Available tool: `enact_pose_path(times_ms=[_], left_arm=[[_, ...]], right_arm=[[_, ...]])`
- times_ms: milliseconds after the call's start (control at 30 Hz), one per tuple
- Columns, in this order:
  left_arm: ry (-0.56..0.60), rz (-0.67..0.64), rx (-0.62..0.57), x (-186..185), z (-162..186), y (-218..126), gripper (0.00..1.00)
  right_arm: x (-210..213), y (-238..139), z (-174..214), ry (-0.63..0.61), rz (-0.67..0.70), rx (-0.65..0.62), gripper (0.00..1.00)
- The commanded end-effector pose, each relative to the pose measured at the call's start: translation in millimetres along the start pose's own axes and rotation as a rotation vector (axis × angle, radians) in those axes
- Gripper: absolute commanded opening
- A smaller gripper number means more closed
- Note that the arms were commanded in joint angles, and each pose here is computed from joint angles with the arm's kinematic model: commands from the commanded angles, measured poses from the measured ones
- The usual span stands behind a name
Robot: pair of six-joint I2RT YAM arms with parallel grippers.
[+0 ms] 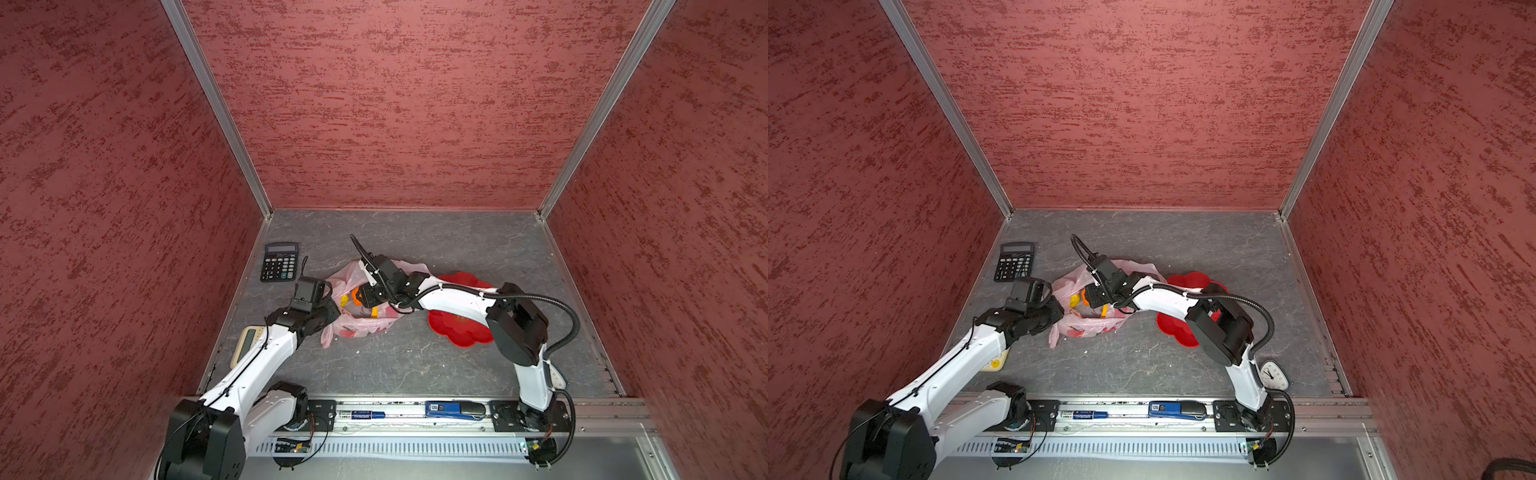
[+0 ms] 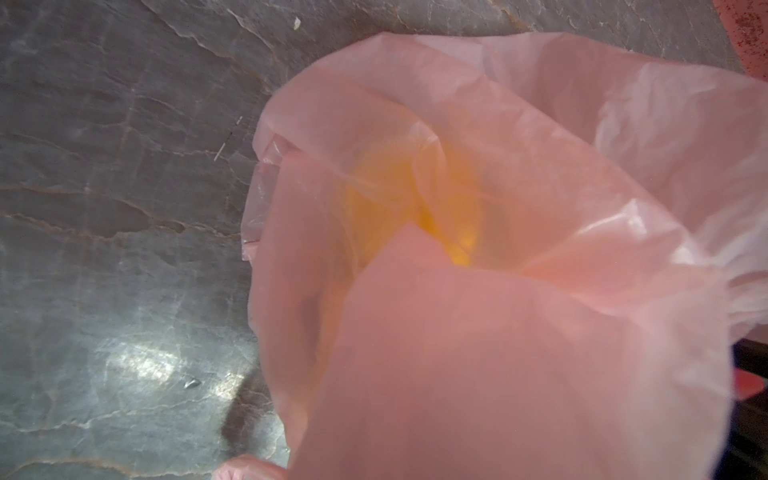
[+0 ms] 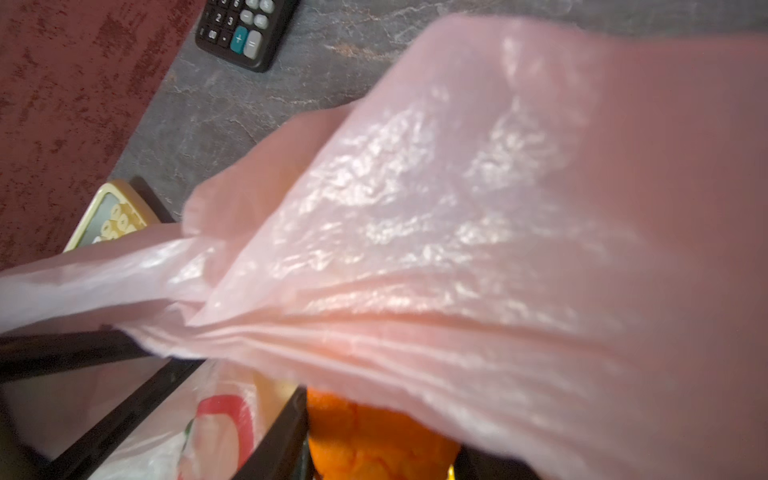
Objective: Take the fake fruits out of the plastic bag
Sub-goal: 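Close the right gripper on the orange fake fruit inside the bag, then lift the orange fruit out and carry it over the red plate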
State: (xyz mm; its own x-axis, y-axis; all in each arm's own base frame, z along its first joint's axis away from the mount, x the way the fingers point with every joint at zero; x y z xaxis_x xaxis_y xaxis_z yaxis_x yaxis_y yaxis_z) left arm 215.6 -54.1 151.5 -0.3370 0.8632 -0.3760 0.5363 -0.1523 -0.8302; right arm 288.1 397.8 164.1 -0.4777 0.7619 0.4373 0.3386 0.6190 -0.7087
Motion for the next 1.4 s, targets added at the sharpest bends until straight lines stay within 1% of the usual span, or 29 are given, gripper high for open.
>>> enact_pose_path(times_ms=[0,333,700,933,1100,1367], left_arm=[[-0.002,0.010,-0.006,-2.0,-1.2,1.9,0.25],[-0.004,0.010,-0.007,-2.1,-1.9,2.9,0.25],[-0.007,0.014,-0.014,-0.8,-0.5,0.7,0.25],[-0.009,0.016,-0.014,-0.6,0.0,0.4,0.25],[-0.010,0.020,-0.014,-1.1,-0.2,0.4,0.25],[-0.006,0.022,-0.013,-2.5,-1.2,0.0,0.25]], right_arm=[[10.8,-24.9,-6.9,-0.006,-0.059,-0.034,0.34],[1.8,-73.6,4.8,-0.010,0.009,-0.057,0.32],[-19.4,-113.5,9.0,0.024,0.098,-0.104,0.30],[-49.7,-148.5,10.1,0.088,0.184,-0.150,0.30],[-77.4,-180.4,9.8,0.149,0.251,-0.208,0.29],[-125.7,-211.2,19.3,0.244,0.376,-0.245,0.29]])
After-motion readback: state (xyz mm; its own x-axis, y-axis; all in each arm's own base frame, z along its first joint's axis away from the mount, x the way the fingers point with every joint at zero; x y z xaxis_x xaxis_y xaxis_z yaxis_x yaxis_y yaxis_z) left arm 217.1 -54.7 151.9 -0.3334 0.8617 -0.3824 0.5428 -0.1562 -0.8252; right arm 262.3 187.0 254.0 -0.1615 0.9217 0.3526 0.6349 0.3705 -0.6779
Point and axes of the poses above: each gripper's point midway between its finger pads, its own y axis out along the fingers, its own x axis along the line the jaws close on, z = x × y, the point moved 8 cm from there along -y, back along the fingers, and after that the axes turned 5 degrees about y, right-handed, at the moved point
